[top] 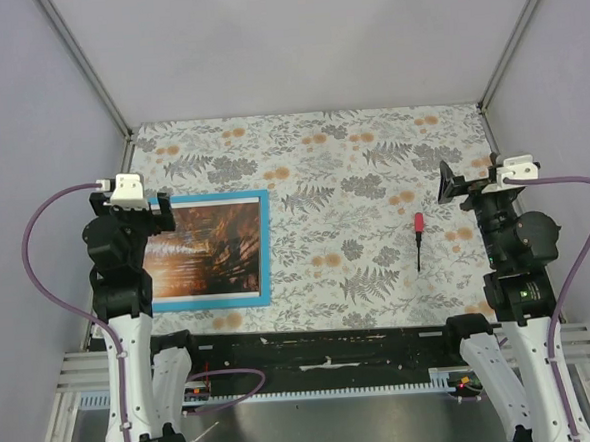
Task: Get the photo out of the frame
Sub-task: Move the photo frame to the center of the board.
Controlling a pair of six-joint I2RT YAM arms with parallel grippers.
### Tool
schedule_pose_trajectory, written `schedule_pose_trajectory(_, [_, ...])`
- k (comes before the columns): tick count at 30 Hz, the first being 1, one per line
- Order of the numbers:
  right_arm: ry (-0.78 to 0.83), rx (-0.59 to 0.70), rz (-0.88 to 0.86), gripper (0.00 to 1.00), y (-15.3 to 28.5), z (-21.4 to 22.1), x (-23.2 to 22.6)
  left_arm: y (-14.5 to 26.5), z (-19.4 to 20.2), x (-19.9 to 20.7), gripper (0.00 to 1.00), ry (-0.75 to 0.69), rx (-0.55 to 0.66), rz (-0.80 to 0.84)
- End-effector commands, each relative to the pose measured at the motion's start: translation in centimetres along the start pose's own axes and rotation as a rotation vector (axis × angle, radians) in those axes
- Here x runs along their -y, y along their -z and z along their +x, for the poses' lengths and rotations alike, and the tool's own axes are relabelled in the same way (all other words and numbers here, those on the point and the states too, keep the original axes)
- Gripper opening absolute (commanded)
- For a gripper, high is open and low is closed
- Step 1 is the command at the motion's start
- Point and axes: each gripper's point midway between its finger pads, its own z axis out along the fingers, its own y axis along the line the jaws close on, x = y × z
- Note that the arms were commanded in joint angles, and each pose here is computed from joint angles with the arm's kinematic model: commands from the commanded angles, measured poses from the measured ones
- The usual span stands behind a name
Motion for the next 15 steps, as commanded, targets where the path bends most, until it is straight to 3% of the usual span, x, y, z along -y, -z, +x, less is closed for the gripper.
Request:
schedule_pose_trajectory(1, [-0.049,-0.042,0.049,0.98,0.3,0.5,0.6,0.0,-0.6,-0.1,1.0,0.029,0.025,-0.004])
schedule_pose_trajectory(10, [0.076,-0.076,-0.095,0.98,-0.3,3.3,-1.6,0.0,-0.4,0.0,1.0,0.028,0.012,0.012])
schedule_pose_trajectory(15, [0.11,-0.102,-0.391,0.98,0.7,5.1,-6.6,-0.2,0.9,-0.2,1.0,-0.002,-0.032,0.02])
